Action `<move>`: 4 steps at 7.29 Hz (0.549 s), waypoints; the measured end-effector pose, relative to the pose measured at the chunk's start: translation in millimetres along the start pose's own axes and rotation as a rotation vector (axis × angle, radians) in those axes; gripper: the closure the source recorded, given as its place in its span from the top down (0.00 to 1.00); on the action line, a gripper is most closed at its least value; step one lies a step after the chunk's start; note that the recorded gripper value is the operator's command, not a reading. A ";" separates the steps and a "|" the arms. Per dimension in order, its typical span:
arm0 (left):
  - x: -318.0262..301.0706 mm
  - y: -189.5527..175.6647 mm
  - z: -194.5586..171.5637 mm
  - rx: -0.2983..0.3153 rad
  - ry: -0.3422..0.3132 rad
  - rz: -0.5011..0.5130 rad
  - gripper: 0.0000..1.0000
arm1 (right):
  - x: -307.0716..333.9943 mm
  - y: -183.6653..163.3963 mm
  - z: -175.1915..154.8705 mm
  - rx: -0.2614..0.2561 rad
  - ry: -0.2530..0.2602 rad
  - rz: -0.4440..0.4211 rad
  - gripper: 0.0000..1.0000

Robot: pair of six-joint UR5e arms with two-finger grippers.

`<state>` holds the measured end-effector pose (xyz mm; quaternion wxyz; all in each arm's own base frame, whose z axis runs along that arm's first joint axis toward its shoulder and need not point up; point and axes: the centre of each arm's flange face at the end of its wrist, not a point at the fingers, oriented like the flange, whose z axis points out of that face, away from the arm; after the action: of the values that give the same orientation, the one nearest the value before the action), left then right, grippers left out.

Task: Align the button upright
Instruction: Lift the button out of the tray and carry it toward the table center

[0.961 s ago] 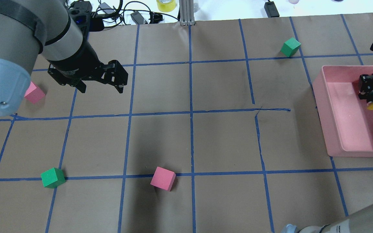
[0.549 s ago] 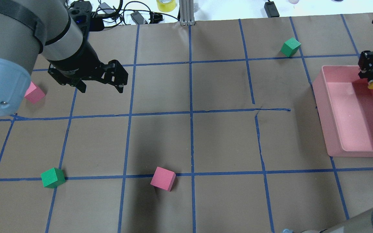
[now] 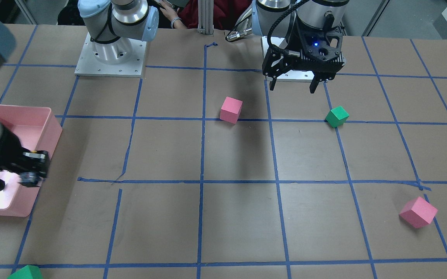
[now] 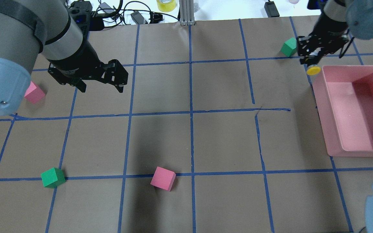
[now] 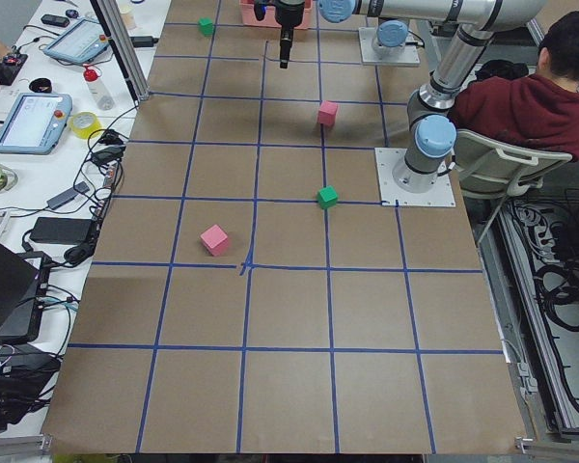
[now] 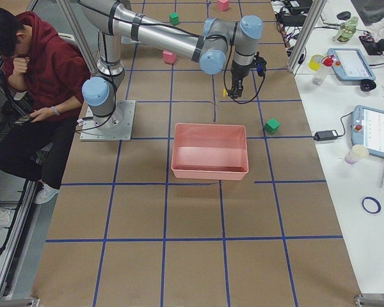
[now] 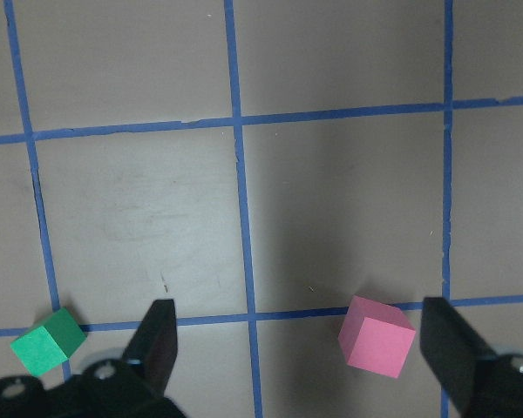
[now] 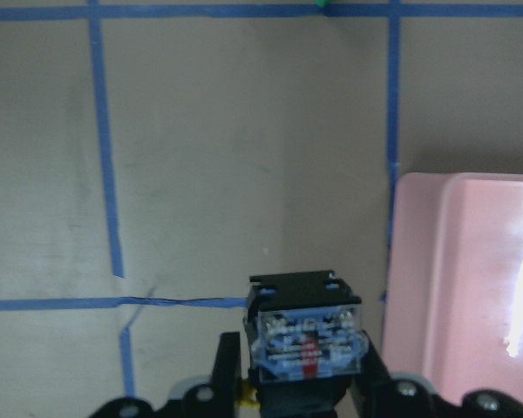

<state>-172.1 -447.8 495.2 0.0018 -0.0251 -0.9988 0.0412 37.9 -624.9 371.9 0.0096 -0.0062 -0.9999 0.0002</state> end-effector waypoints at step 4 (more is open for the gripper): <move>-0.2 0.1 -0.1 0.000 -0.003 0.000 1.00 | -172.3 -11.6 45.0 0.041 -0.034 0.059 0.00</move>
<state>-171.9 -447.7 495.3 0.0002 -0.0250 -0.9988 0.0410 209.1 -638.7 323.7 -0.0074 -0.0357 -0.9991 0.0209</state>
